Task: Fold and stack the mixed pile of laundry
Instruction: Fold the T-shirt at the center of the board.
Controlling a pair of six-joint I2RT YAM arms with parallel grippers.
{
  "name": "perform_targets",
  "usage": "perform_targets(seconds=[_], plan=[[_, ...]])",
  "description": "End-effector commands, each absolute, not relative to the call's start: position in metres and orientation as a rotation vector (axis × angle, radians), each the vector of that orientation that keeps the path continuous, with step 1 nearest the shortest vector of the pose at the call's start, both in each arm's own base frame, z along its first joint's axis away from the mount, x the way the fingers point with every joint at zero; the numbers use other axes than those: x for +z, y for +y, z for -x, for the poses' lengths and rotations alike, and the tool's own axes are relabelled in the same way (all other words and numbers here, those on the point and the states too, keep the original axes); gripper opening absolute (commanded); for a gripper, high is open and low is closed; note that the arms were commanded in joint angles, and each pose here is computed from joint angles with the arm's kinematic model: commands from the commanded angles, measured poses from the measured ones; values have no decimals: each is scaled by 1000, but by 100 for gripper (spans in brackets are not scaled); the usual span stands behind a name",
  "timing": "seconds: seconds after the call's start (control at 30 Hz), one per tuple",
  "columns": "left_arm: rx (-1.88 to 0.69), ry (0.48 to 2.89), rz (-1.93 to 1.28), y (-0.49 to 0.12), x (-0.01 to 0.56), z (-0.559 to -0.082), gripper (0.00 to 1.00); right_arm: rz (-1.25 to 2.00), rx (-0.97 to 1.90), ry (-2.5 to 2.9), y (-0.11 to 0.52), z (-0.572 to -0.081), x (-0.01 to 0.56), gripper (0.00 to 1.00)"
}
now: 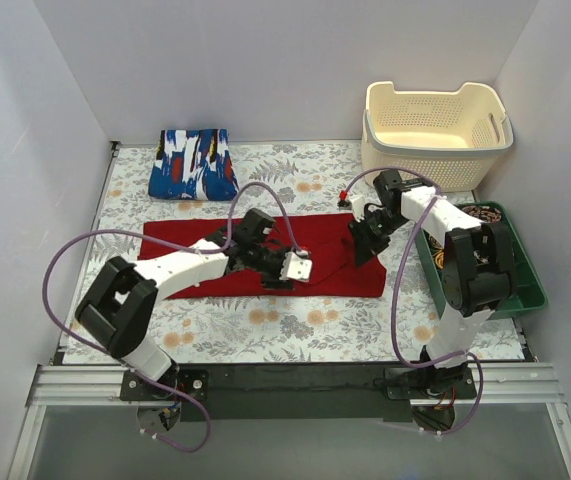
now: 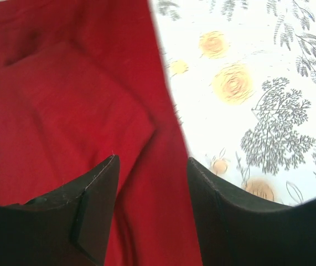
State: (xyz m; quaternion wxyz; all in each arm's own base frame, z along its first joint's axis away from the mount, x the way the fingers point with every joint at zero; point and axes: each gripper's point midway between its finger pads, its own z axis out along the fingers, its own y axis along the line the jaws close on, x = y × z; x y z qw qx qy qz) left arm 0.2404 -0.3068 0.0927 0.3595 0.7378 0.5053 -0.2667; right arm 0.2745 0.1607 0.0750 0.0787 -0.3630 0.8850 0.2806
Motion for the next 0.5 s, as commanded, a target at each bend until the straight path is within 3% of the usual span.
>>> perform_targets(seconds=[0.0, 0.3, 0.47], plan=[[-627, 1113, -1968, -336, 94, -249, 50, 1048, 905, 2655, 166, -273, 72, 20], [-586, 1096, -2035, -348, 66, -257, 37, 1042, 895, 2677, 163, -275, 62, 19], [-555, 1102, -2014, -347, 63, -261, 22, 1050, 895, 2696, 160, -272, 55, 19]])
